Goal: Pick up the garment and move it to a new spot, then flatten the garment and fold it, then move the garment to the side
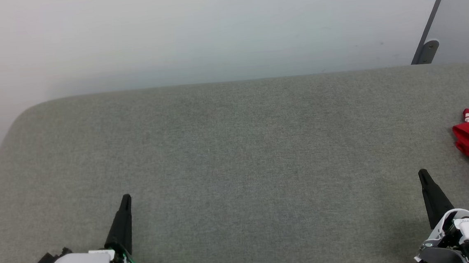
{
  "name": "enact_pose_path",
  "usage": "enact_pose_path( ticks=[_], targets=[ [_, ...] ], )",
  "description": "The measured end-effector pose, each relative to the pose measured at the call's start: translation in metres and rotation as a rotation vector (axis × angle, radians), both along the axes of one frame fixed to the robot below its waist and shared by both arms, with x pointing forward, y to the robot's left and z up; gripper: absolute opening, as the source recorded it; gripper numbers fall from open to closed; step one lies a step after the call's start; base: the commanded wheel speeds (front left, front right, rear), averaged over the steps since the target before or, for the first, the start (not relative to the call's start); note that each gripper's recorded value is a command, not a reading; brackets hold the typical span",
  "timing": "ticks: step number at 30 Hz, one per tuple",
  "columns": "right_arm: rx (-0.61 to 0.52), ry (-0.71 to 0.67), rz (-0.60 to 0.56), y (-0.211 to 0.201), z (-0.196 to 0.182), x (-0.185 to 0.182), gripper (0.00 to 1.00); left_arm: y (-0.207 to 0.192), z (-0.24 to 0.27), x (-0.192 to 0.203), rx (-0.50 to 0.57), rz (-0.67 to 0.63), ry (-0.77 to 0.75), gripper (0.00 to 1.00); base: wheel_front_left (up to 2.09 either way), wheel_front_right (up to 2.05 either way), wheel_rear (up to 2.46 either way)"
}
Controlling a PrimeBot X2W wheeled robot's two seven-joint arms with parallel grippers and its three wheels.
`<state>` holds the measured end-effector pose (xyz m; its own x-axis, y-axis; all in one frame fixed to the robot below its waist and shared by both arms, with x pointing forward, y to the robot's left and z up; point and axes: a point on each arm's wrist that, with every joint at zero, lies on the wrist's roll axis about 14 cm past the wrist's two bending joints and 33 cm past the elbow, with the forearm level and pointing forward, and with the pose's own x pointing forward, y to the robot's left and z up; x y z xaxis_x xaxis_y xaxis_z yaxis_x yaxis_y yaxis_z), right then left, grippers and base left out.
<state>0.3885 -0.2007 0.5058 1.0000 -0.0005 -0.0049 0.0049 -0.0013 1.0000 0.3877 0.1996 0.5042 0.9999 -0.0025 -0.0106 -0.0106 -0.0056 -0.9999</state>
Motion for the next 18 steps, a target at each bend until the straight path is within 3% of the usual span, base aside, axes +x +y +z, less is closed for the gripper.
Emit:
enact_pose_path(
  ticks=[18],
  targets=[
    [0.0,0.0,0.0,0.0,0.0,0.0,0.0,0.0001,0.0,0.0,0.0,0.001,0.0,0.0,0.0,0.0,0.0]
  ],
)
